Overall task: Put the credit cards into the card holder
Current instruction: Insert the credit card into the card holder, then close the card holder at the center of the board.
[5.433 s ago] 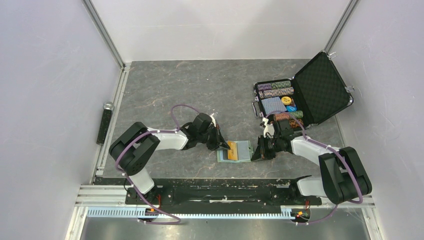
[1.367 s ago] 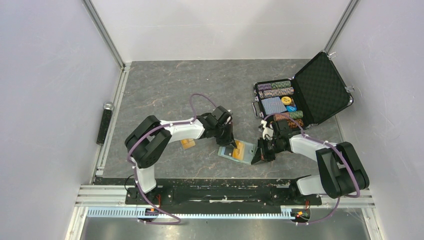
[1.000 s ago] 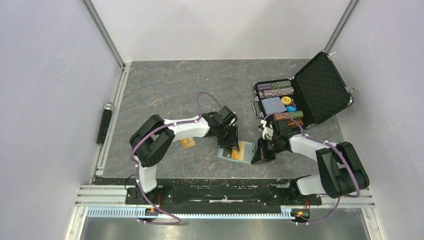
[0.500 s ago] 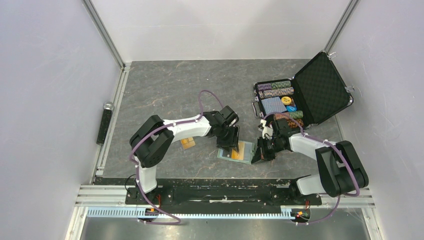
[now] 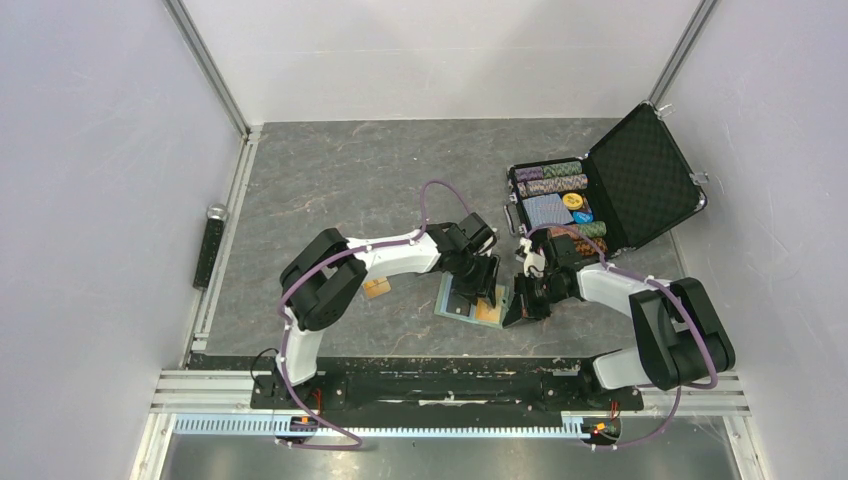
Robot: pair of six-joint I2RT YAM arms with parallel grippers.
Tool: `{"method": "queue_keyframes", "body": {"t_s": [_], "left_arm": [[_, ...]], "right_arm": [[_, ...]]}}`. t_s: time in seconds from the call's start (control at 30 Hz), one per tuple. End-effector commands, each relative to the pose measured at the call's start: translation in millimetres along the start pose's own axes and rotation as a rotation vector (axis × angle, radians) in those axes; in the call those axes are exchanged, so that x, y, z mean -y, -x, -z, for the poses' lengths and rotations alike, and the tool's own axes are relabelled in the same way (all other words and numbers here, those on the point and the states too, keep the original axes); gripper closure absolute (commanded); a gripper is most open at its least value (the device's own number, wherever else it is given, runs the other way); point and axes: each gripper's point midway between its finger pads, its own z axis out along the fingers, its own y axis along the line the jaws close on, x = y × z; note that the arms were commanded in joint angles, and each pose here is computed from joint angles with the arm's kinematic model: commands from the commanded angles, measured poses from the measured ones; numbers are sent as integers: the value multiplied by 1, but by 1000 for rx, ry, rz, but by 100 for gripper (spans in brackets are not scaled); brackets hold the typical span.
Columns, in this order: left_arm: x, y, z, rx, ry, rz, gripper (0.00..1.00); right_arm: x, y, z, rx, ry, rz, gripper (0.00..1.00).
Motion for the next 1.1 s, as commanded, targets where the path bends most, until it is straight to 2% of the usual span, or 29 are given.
{"method": "queue_keyframes", "body": {"t_s": [0.0,0.2,0.27,0.4,0.63,0.73,0.9,1.07], "left_arm": [[27,14,9,48,-96,-85,44],[14,21,33,125,-71,-57,39],[0,22,42,154,-72,-6,39],[-41,21,58,210,19,79,39],[-103,23,71,236,153,166,40],[-129,27,73,227,194,200,40],[-168,46,87,225,243,240,37],[-161,67,100,235,178,202,35]], "right_arm": [[7,18,1,44,-57,60,100],[4,24,8,59,-73,78,96],[3,28,12,66,-83,87,88],[-3,36,19,83,-91,108,64],[-13,48,30,117,-94,130,47],[-14,56,34,132,-111,146,44],[-18,73,40,161,-133,168,44],[-25,91,41,180,-123,183,43]]}}
